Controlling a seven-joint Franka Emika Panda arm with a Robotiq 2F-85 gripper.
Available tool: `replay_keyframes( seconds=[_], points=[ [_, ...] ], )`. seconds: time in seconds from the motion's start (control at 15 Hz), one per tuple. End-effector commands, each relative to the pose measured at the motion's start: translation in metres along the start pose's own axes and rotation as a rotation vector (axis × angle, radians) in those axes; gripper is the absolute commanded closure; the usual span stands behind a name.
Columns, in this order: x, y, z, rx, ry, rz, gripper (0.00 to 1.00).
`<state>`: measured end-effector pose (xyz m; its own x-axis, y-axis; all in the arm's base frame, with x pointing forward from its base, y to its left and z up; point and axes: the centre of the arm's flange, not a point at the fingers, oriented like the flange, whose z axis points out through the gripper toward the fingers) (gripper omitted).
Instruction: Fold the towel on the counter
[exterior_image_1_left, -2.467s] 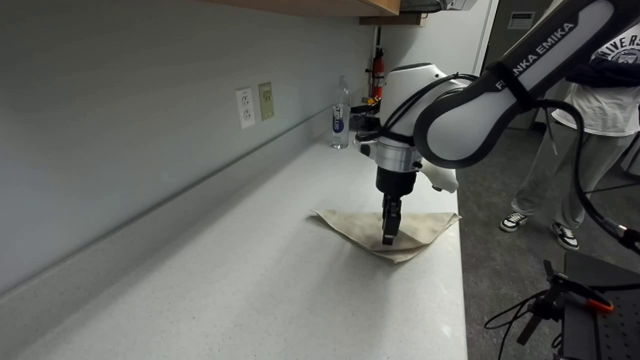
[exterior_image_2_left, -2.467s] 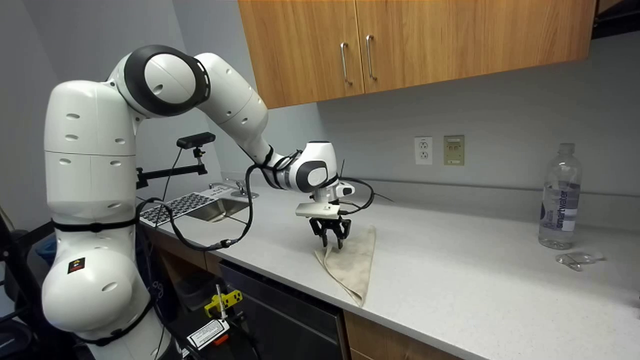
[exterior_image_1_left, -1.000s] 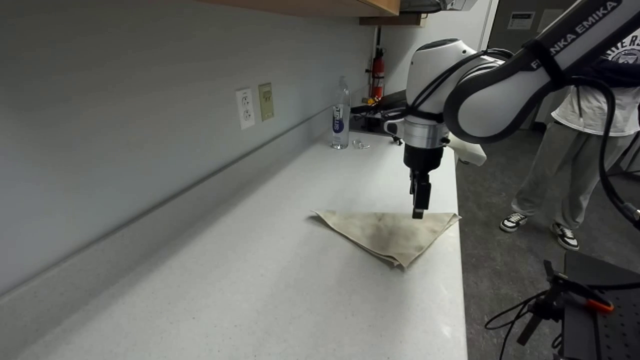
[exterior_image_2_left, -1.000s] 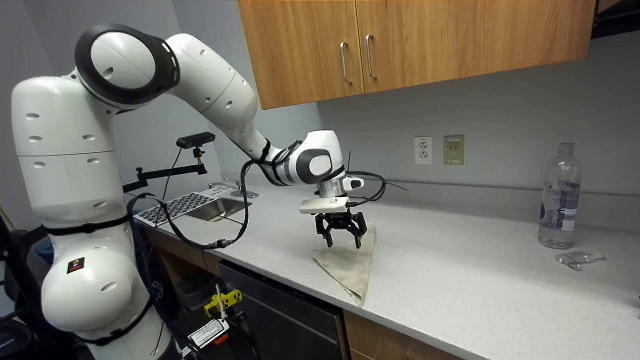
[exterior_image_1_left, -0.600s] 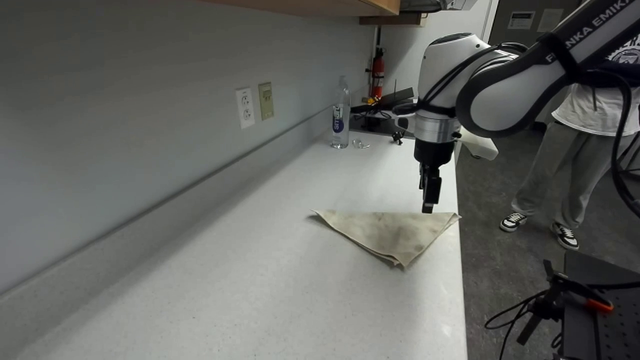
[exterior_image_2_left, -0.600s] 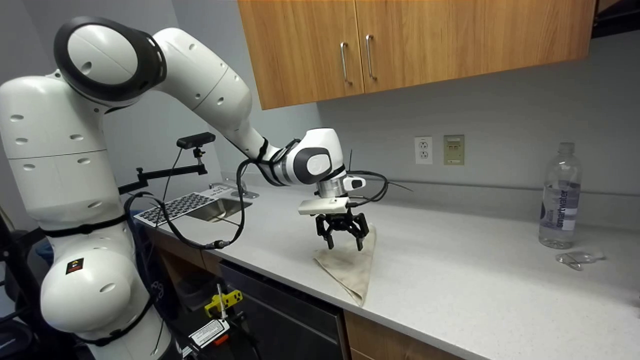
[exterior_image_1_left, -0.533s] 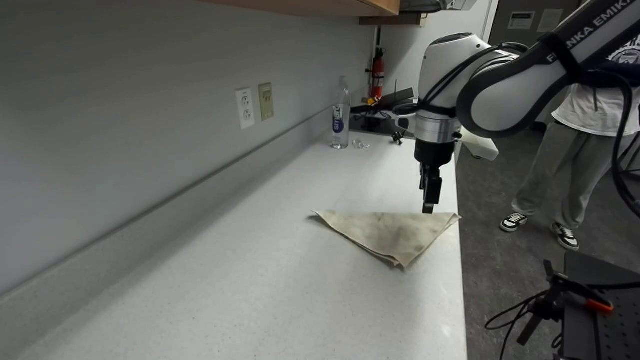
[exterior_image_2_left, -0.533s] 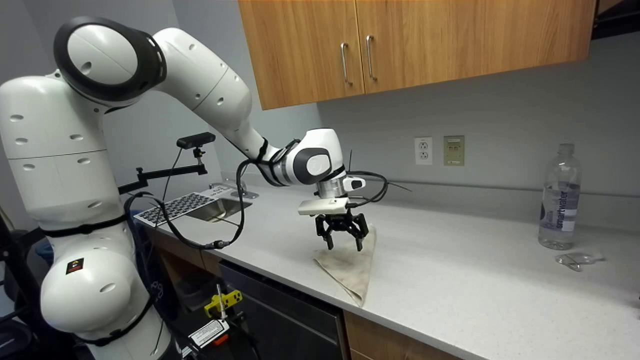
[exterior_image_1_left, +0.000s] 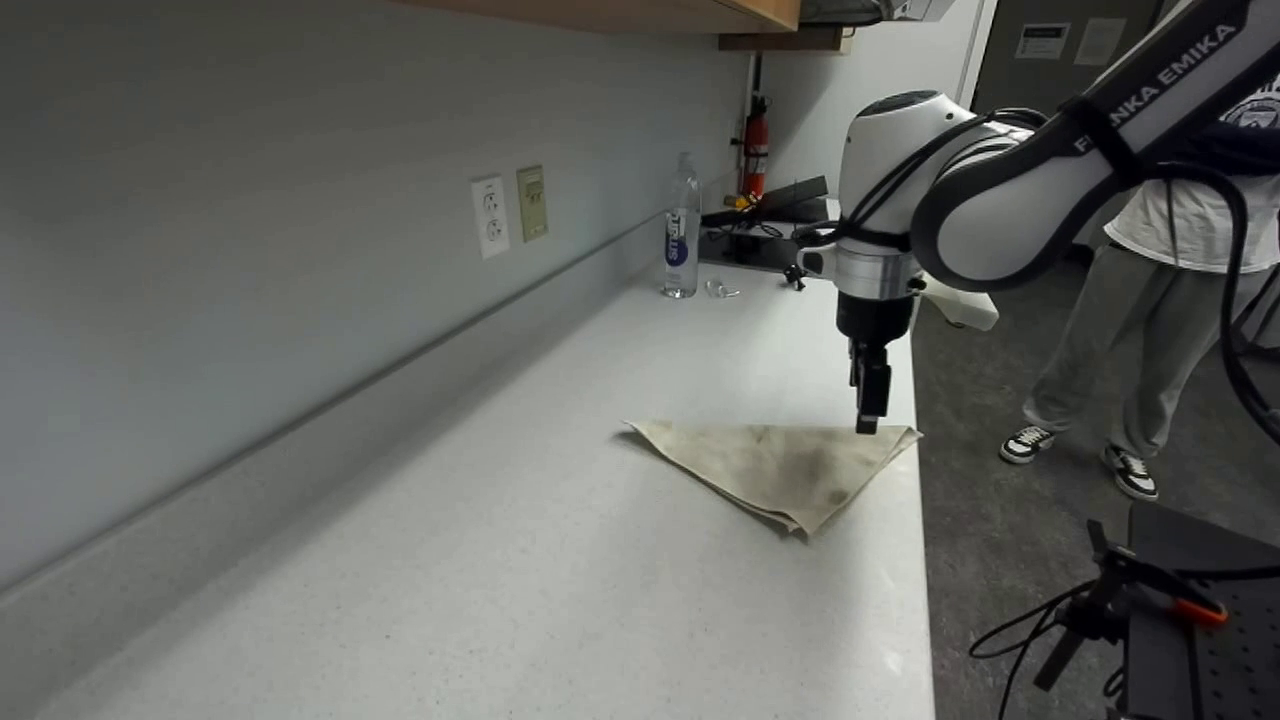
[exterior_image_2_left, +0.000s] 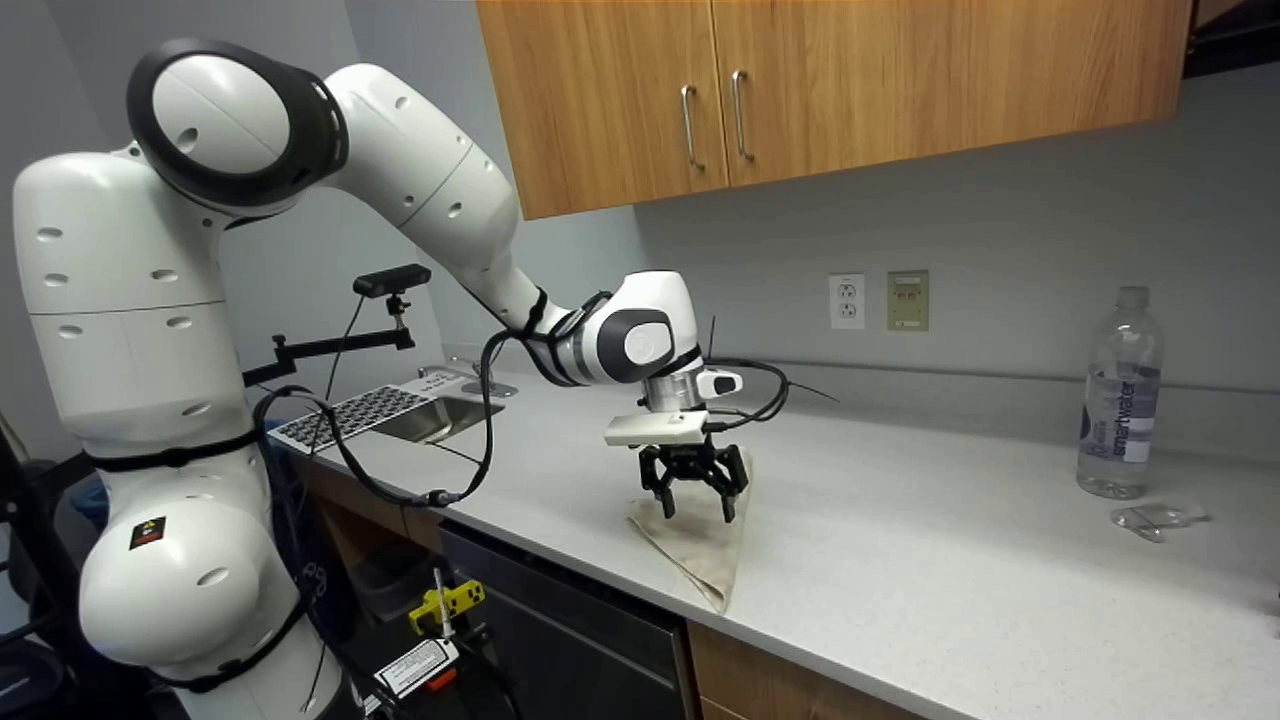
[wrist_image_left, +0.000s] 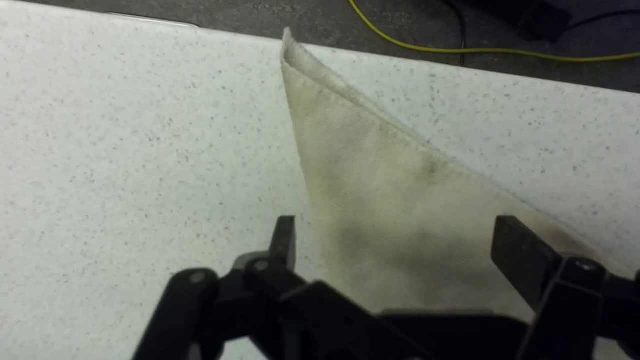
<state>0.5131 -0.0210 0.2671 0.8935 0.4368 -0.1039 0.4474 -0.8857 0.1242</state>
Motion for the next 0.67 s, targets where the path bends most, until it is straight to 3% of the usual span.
replay_keyframes(
  seconds=[0.0,0.6],
  points=[
    [-0.014,0.017,0.022,-0.039,-0.014,-0.058,0.0],
    [-0.043,0.038,0.044,-0.02,-0.048,-0.214,0.0]
  ],
)
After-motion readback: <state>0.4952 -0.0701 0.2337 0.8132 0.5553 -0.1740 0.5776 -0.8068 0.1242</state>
